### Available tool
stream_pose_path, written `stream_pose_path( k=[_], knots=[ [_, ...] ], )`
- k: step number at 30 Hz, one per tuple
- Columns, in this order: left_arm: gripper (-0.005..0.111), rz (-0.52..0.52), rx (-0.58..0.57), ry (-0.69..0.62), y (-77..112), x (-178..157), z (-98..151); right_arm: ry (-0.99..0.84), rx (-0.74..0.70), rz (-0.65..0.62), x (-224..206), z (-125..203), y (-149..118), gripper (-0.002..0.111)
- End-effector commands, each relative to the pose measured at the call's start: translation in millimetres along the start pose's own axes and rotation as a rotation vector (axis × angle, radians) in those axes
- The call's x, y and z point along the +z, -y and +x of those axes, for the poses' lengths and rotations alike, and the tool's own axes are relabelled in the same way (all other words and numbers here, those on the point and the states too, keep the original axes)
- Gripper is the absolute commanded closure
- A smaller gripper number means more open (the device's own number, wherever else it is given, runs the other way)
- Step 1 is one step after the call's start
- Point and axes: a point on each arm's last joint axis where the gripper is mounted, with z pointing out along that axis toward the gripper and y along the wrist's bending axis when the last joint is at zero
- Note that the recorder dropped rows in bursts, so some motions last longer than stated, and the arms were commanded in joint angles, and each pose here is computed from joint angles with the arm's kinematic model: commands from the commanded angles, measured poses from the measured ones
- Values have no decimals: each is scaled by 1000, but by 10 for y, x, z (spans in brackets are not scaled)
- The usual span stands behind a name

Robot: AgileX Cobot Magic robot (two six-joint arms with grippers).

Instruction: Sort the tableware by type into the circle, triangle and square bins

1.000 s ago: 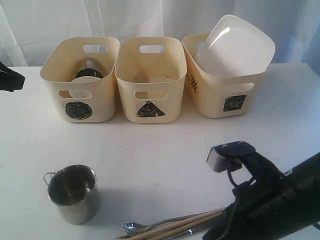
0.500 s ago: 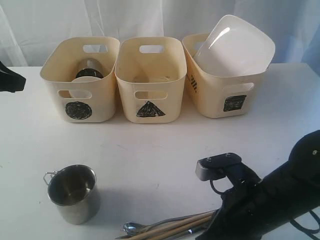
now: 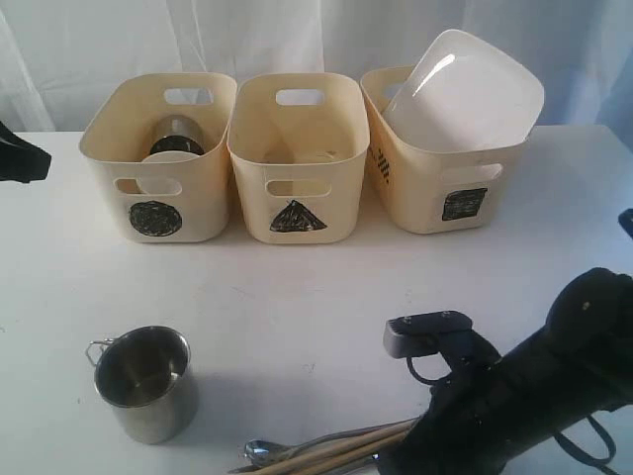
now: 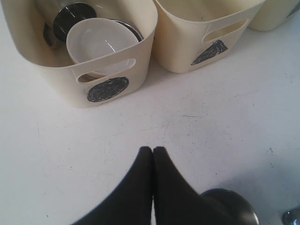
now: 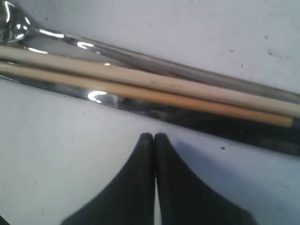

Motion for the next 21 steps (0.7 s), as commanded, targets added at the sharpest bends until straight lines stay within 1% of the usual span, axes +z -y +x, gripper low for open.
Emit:
stream_pose_path(
  k=[1, 12, 21],
  knots=[
    [107, 10, -12, -9, 13, 2, 24, 36, -7, 61, 66, -90, 70, 108],
    [107, 10, -12, -9, 13, 2, 24, 119, -7, 98, 71, -355, 99, 108],
    [107, 11, -14, -10, 14, 1, 26, 83, 10, 103, 260, -482, 172, 108]
  ],
)
